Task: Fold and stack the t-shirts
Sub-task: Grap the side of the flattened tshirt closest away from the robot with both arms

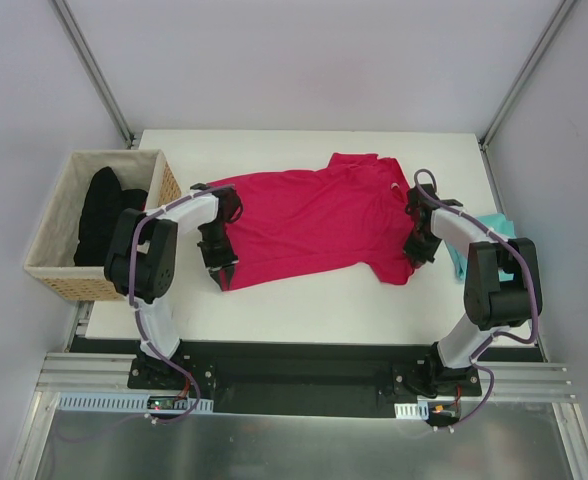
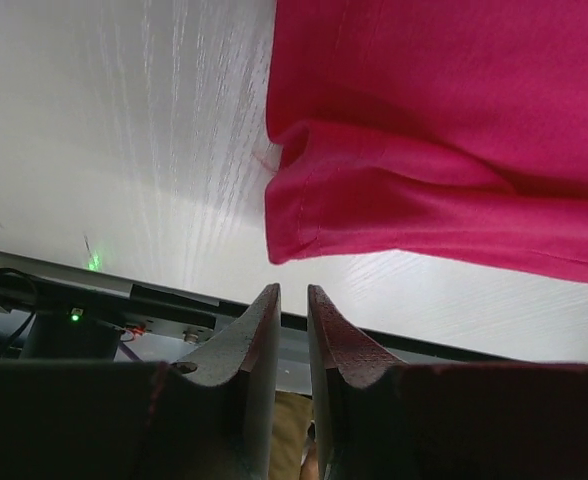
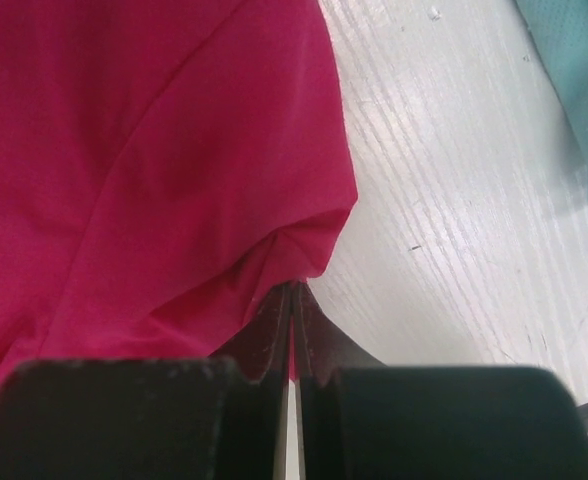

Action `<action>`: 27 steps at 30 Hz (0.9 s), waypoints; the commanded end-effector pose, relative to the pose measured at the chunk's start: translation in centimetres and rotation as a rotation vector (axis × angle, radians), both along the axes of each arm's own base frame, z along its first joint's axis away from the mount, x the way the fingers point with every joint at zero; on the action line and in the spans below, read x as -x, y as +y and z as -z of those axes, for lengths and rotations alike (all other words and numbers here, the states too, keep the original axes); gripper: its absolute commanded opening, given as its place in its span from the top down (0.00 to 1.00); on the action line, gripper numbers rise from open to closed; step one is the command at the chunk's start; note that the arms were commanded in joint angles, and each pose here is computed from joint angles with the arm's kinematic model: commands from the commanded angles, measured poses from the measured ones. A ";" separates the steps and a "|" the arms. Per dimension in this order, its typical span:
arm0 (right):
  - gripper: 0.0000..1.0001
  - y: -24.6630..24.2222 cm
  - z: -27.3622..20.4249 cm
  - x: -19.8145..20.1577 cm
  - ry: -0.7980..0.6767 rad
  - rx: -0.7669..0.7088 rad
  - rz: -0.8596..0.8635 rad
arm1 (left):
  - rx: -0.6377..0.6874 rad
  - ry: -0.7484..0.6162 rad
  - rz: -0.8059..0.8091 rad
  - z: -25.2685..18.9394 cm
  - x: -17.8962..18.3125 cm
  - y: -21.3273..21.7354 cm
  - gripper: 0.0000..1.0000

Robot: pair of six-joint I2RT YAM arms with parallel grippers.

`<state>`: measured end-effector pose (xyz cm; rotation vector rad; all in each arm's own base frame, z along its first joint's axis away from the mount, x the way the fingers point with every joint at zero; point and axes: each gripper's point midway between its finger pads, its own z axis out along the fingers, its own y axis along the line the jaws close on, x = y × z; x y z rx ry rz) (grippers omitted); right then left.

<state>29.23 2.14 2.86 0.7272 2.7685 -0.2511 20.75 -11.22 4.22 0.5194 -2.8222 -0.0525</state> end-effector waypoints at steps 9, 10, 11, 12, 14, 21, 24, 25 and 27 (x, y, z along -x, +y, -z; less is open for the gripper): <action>0.99 0.1 -2.0 -1.0 -0.040 0.004 0.007 | 0.012 0.001 0.028 0.6 -0.9 -0.1 0.83; 0.99 0.1 -2.0 -1.0 -0.040 0.004 0.007 | 0.011 0.000 0.025 0.6 -0.8 0.0 0.83; 0.99 0.2 -2.0 -1.1 -0.042 0.002 0.007 | 0.009 0.001 0.021 0.6 -0.9 0.1 0.83; 0.99 0.1 -2.0 -1.2 -0.041 0.000 0.010 | 0.010 0.003 0.019 0.6 -0.8 0.1 0.83; 0.99 0.2 -1.9 -1.2 -0.037 -0.001 0.011 | 0.008 0.009 0.015 0.7 -0.6 0.3 0.83; 0.99 0.4 -1.7 -1.5 -0.034 -0.009 0.012 | -0.001 0.017 0.007 0.6 -0.2 0.9 0.83; 0.99 0.6 -1.5 -1.4 -0.029 -0.015 0.012 | -0.016 0.022 0.011 0.4 -0.2 1.2 0.83; 0.99 0.7 -1.5 -1.5 -0.034 -0.018 0.015 | -0.032 0.030 0.013 0.4 -0.1 1.4 0.83; 0.99 0.7 -1.4 -1.4 -0.035 -0.022 0.017 | -0.046 0.035 0.017 0.4 -0.1 1.7 0.83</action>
